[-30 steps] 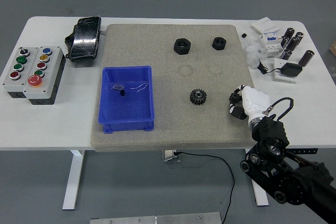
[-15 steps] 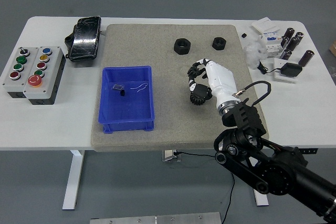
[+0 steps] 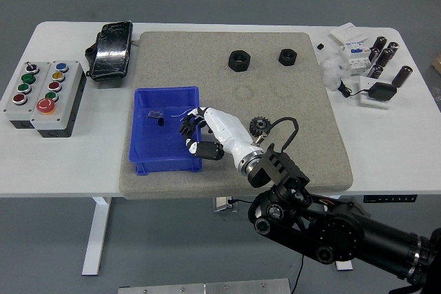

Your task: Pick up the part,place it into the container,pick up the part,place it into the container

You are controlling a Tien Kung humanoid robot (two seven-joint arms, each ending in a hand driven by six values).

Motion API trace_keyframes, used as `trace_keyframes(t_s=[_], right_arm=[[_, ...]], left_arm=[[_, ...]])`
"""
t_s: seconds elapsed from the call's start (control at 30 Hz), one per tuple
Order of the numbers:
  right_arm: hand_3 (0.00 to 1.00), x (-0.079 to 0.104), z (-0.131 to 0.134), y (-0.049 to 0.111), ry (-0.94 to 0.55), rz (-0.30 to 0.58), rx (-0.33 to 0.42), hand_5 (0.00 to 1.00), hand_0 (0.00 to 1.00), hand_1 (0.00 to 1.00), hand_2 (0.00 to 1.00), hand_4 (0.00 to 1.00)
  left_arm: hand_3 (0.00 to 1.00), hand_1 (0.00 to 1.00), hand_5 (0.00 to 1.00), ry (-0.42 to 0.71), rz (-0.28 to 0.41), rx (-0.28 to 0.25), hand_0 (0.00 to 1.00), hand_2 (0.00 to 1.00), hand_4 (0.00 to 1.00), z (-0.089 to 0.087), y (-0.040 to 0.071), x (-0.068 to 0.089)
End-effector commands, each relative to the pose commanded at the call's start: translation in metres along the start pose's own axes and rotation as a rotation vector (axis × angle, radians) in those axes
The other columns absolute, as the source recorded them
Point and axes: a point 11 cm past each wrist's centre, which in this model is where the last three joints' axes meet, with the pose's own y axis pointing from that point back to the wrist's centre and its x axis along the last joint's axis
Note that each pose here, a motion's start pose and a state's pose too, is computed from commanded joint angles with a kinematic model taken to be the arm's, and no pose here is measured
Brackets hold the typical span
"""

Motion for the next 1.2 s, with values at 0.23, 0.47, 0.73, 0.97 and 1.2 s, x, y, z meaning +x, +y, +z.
trace_keyframes(t_s=[0.23, 0.47, 0.73, 0.97, 1.2], right_arm=[[0.723, 0.002, -0.004, 0.000, -0.005, 0.019, 0.023, 0.274, 0.681, 0.766, 0.782, 0.639], [0.707, 0.017, -0.004, 0.001, -0.090, 0.112, 0.049, 0.244, 0.658, 0.742, 0.759, 0.620], [0.706, 0.062, 0.051, -0.002, 0.024, 0.247, -0.148, 0.273, 0.614, 0.729, 0.751, 0.644], [0.778, 0.058, 0.084, 0.001, 0.144, 0.184, -0.290, 0.393, 0.616, 0.742, 0.782, 0.787], [0.826, 0.052, 0.098, 0.000, 0.173, 0.138, -0.339, 0.578, 0.580, 0.738, 0.802, 0.910]], left_arm=[[0.613, 0.630, 0.349, 0.000, 0.001, -0.002, 0.663, 0.573, 0.686, 0.001, 0.000, 0.000], [0.613, 0.629, 0.350, 0.000, -0.001, -0.006, 0.663, 0.574, 0.687, 0.002, 0.000, -0.001], [0.613, 0.629, 0.349, 0.000, -0.004, -0.001, 0.663, 0.573, 0.687, 0.000, 0.000, -0.002], [0.613, 0.630, 0.349, -0.001, -0.005, -0.004, 0.663, 0.573, 0.687, 0.002, 0.000, -0.003], [0.613, 0.630, 0.349, -0.003, -0.005, -0.006, 0.663, 0.573, 0.688, 0.002, 0.000, -0.003]])
